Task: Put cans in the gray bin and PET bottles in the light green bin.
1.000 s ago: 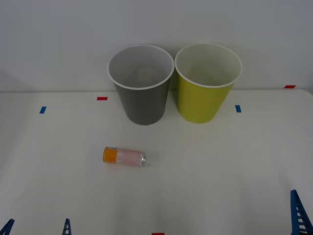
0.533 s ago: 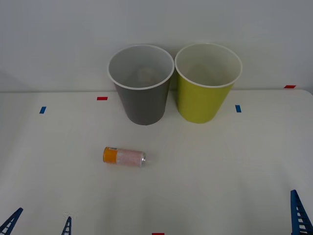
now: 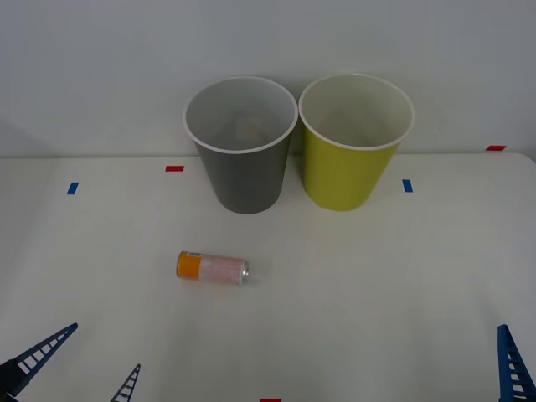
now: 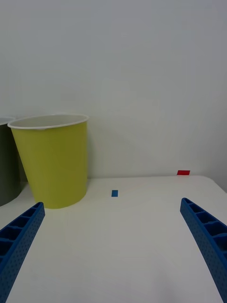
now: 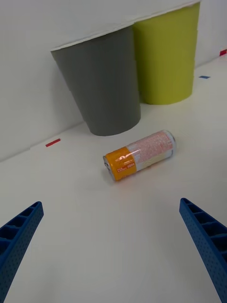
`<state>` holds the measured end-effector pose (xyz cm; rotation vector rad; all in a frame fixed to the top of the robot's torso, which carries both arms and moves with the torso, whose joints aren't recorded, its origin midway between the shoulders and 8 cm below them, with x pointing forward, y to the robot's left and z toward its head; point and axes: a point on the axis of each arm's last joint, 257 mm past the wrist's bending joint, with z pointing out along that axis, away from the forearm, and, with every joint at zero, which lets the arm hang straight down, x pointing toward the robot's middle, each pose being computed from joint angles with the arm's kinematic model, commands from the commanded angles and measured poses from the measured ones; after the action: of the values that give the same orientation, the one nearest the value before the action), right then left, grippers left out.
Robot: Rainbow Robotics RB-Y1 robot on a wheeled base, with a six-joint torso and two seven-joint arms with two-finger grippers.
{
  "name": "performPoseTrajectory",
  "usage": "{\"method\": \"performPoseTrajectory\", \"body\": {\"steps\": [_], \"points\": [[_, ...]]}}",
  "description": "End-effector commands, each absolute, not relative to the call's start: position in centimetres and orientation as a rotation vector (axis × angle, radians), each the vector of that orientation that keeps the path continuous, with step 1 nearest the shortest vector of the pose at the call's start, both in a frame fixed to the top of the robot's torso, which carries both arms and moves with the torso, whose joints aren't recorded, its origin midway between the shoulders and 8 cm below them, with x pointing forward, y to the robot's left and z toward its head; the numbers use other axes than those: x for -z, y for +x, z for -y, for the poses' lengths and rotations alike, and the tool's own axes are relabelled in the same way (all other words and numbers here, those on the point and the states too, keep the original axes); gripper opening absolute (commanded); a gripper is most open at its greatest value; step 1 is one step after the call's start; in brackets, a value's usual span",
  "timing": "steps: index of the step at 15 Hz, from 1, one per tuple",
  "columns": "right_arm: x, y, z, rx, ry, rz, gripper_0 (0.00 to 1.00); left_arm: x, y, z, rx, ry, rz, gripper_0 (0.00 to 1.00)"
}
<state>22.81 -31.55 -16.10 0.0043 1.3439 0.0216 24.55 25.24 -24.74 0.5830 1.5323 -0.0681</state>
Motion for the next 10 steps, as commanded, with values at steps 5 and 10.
{"method": "performPoseTrajectory", "body": {"steps": [5,10], "points": [[16.1,22.8,31.5,-0.022,0.004,-1.344,1.00,25.2,28.0,-21.1,0.150,0.781,-1.491,1.00],[16.1,22.8,31.5,-0.022,0.004,-1.344,1.00,25.6,31.0,-18.9,0.152,0.954,-1.472,1.00]]}}
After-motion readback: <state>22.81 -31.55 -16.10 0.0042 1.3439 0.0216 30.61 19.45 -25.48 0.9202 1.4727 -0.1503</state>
